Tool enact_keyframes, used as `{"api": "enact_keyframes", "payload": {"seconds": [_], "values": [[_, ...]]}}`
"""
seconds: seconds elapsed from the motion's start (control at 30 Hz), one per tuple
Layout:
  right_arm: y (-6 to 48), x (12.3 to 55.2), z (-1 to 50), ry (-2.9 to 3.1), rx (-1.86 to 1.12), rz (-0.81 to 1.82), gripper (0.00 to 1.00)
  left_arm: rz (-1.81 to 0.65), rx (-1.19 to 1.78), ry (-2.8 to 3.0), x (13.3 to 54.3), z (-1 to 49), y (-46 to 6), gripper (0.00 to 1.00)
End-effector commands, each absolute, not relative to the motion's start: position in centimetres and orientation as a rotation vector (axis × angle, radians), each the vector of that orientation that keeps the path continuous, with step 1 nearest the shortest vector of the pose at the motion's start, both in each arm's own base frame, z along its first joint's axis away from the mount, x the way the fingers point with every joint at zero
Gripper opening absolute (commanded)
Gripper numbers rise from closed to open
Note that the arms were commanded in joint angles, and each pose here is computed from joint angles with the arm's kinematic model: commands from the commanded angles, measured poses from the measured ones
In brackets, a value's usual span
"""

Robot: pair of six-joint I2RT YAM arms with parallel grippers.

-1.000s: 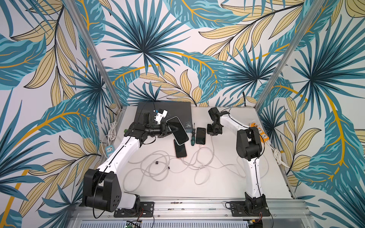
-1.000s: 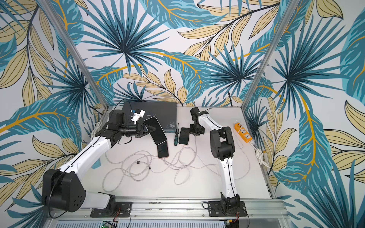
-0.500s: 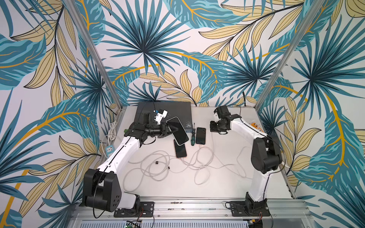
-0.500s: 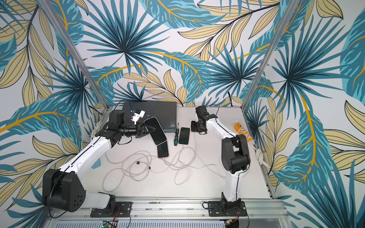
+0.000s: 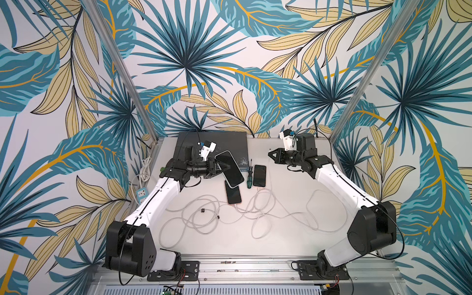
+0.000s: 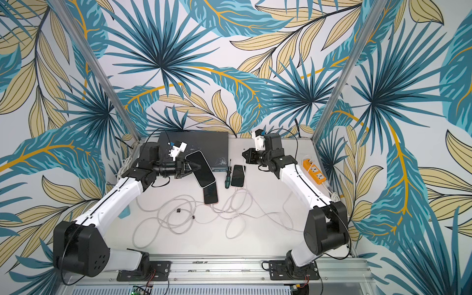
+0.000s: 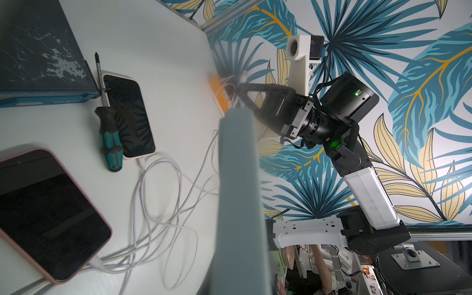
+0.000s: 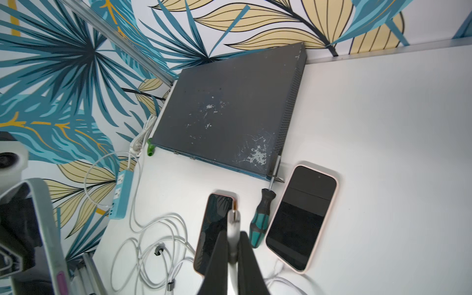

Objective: Plug the charging cable into the phone
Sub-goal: Pick up the charging cable from the center of the board.

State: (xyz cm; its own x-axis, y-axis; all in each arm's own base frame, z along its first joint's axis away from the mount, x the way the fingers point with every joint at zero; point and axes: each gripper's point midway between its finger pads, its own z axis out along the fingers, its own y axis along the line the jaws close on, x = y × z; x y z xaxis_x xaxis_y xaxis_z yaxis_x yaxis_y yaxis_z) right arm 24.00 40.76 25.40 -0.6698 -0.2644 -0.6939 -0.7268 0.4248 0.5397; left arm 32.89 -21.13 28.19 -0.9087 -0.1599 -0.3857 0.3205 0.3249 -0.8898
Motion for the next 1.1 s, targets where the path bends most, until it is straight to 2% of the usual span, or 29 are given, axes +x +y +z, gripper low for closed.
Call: {"api": "enact_keyframes", "payload": {"seconds": [0.0, 0.53, 0.83, 1.07], "values": [[41.7, 22.5, 28.3, 2.081, -0.835, 1.386, 0.0, -1.608, 0.21, 2.115, 32.3, 30.2, -21.0, 0.0], [43.4, 19.7, 31.8, 2.018, -0.772, 1.89, 0.0, -1.609, 0.209, 2.12, 32.1, 30.3, -21.0, 0.0], [43.4, 18.5, 32.2, 2.018, -0.825, 2.0, 0.0, -1.613, 0.207, 2.119, 32.1, 30.5, -21.0, 0.0], [42.9, 16.1, 32.8, 1.97, -0.996, 2.109, 0.0, -1.611, 0.208, 2.117, 31.9, 30.6, -21.0, 0.0]]}}
